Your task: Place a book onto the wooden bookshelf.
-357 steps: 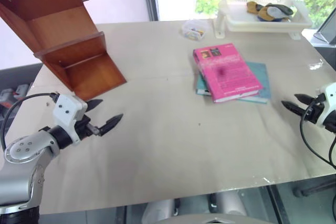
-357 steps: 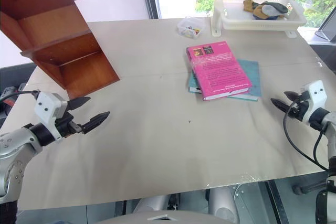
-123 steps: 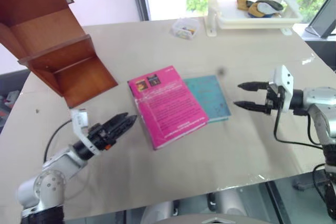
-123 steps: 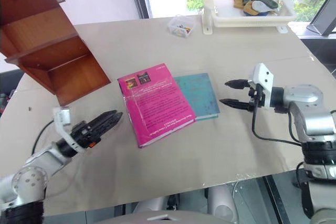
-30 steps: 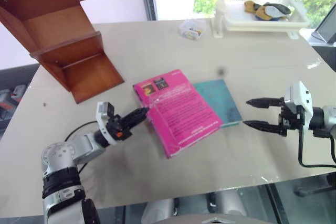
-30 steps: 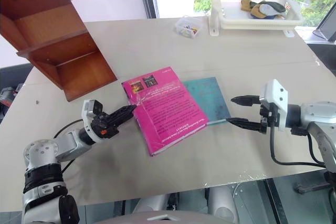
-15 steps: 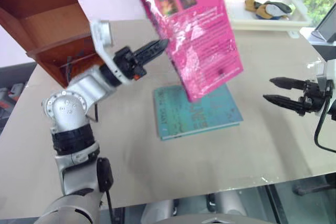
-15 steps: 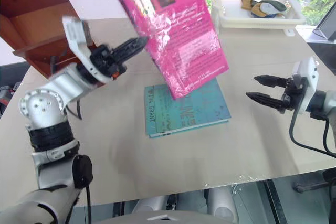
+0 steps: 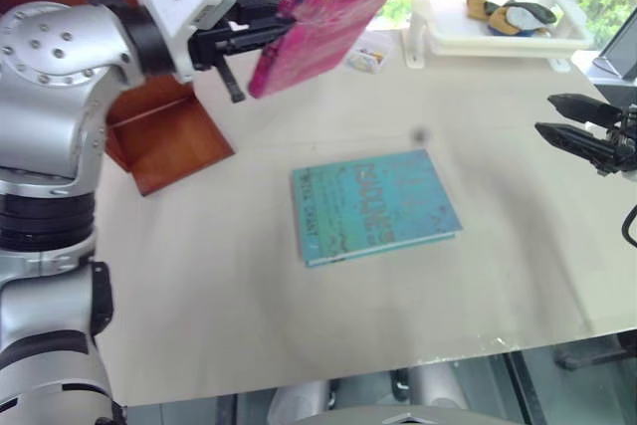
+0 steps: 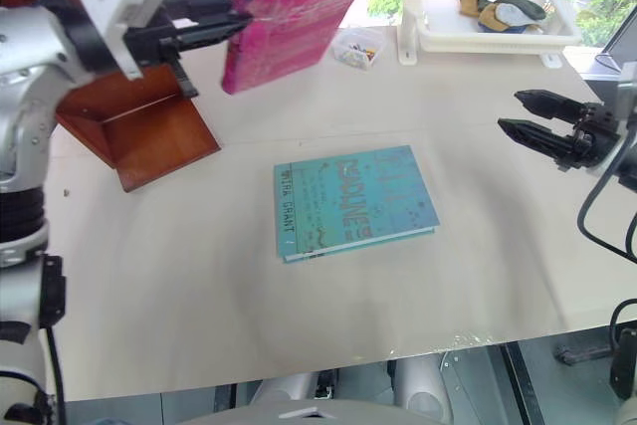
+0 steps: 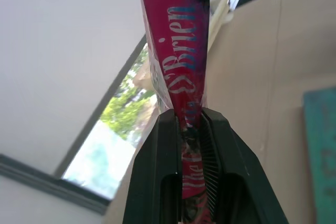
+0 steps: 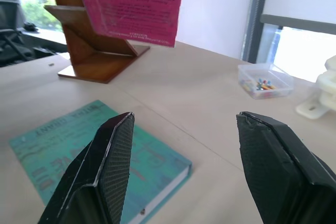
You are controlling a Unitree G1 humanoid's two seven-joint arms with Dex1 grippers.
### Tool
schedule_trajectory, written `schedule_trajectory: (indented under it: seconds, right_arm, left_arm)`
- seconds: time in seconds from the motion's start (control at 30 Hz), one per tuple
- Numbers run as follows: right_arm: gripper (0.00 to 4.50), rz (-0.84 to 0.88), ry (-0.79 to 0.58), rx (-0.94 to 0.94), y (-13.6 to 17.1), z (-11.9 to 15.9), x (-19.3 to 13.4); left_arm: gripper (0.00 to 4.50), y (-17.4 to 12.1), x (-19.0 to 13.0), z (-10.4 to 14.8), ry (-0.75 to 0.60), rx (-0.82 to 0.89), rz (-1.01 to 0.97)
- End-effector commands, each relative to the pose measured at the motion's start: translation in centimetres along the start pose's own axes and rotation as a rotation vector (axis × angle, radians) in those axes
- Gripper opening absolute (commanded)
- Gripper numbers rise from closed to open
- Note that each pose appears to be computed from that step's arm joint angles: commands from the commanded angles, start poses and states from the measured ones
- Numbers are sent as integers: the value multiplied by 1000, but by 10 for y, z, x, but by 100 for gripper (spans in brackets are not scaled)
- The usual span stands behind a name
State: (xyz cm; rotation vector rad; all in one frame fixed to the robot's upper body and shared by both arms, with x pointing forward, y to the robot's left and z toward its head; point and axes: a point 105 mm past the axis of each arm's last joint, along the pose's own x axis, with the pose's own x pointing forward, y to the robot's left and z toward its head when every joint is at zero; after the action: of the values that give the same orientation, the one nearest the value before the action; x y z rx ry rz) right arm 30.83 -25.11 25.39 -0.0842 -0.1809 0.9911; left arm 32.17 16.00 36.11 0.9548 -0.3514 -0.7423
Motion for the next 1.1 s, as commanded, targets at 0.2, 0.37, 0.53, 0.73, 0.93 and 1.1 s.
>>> schedule_trajectory:
  seconds: [0.2, 0.37, 0.53, 0.73, 0.93, 1.1]
  right_arm:
    - [315, 44, -46, -37, -6, 9, 9]
    - [315, 74, -52, -35, -8, 6, 16]
    - [315, 81, -55, -31, -8, 2, 18]
    - [315, 90, -62, -31, -9, 0, 20]
    - [315, 96, -66, -29, -8, -4, 22]
    - [315, 107, -78, -27, -7, -4, 26]
  left_arm:
    - [12, 32, -40, 14, 126, 238, 2]
    - [12, 54, -52, 16, 178, 322, 51]
    - [12, 60, -62, 19, 231, 361, 39]
    - [12, 61, -102, 5, 513, 362, -46]
    - [12, 68, -144, -5, 718, 305, -53]
    - [12, 68, -154, -11, 784, 251, -36]
